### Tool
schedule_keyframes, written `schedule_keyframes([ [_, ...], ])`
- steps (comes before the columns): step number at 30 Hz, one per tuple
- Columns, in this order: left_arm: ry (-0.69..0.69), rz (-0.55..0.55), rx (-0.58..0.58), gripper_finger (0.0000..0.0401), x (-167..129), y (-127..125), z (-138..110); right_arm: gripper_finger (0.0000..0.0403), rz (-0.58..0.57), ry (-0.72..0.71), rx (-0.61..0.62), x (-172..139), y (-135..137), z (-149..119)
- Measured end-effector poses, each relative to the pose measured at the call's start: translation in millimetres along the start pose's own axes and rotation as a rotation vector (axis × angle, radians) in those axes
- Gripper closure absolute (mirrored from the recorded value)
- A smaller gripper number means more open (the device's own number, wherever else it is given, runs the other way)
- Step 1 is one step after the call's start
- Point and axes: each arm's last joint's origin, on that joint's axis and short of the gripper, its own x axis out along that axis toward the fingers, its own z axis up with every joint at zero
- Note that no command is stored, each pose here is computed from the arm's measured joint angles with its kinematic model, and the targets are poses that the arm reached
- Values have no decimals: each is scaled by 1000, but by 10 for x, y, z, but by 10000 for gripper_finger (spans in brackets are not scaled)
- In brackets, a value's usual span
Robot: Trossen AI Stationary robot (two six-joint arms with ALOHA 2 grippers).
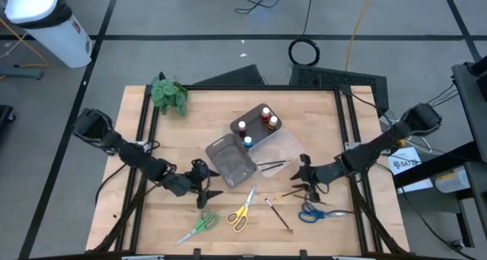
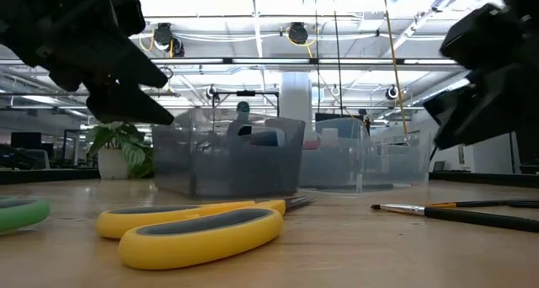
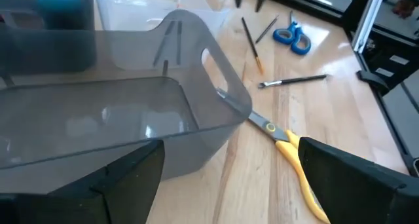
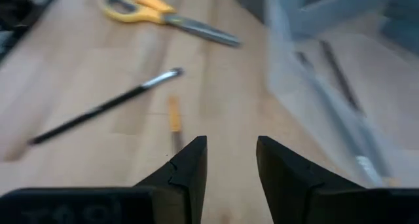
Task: Pick & Place Paint Supplies
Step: Adjust the bins, then put the bottom gold paintbrush into the transparent bin
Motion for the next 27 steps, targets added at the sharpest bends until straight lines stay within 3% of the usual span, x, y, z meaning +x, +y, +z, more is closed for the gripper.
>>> schedule_keyframes([
  [3, -2, -1, 1, 36, -7, -1, 8, 284, 40, -14, -24, -57, 101, -5],
  [14, -1, 1, 29, 36, -7, 1, 6, 284, -5, -39, -34, -87, 171, -26],
  [20, -14, -23, 35, 36, -70, -35, 44, 285, 66, -46, -38, -152, 321, 13],
  [27, -10, -22, 52, 36, -83, -35, 46, 318, 94, 176, 68, -322, 671, 42],
])
